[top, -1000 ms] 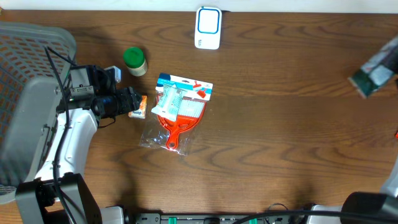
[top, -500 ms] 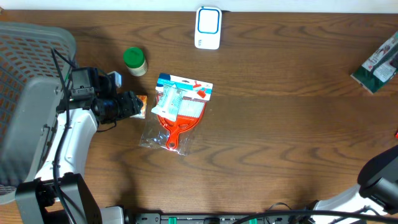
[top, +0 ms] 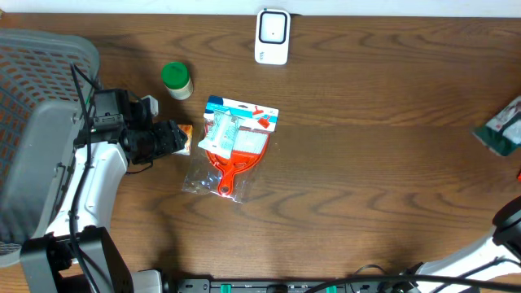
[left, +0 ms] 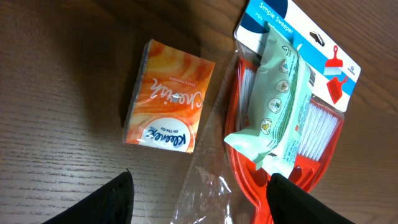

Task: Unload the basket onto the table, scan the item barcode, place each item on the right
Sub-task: 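Carry the glove package to the right edge of the table, then open the right gripper and drop the glove package at right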

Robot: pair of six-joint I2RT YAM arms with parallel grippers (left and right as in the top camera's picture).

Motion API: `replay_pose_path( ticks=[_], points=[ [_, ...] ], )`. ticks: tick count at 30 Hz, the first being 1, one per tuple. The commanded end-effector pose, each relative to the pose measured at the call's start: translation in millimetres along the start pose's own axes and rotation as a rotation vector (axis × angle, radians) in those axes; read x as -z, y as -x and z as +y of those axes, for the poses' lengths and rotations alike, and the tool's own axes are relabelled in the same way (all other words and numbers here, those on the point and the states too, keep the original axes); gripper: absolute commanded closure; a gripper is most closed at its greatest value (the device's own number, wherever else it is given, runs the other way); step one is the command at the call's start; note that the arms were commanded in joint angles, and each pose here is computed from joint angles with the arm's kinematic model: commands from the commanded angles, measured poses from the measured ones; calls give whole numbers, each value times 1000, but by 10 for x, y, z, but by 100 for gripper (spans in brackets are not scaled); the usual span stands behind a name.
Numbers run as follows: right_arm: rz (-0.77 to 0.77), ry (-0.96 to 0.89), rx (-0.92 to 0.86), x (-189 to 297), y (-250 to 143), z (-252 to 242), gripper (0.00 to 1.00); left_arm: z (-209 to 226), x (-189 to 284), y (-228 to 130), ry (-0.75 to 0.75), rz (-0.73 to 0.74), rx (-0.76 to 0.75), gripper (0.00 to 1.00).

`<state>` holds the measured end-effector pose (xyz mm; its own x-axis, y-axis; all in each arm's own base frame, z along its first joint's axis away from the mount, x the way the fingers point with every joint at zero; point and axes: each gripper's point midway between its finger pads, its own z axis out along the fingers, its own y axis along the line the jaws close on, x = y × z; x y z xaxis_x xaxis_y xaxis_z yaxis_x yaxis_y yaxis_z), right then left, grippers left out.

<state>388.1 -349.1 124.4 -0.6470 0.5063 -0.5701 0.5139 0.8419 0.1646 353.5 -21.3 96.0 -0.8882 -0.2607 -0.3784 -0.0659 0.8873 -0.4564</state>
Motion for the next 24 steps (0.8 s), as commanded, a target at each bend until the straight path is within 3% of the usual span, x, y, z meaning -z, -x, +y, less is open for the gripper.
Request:
replay_pose_path(
  ticks=[1, 9, 12, 15, 17, 24],
  points=[
    [32, 23, 12, -114, -125, -96, 99, 37, 16, -27, 12, 3, 23, 32],
    [44, 9, 32, -116, -190, -265, 96, 38, 16, -27, 12, 3, 50, 32],
    [41, -6, 18, -90, -200, -363, 76, 38, 16, -27, 12, 3, 50, 32],
    [41, -24, -2, -56, -222, -488, 70, 38, 16, -27, 12, 3, 50, 31],
    [46, -31, -14, -32, -250, -560, 55, 38, 16, -27, 12, 3, 49, 32],
    [58, -34, -45, 24, -316, -671, 46, 38, 16, -25, 12, 2, 49, 32]
  ],
)
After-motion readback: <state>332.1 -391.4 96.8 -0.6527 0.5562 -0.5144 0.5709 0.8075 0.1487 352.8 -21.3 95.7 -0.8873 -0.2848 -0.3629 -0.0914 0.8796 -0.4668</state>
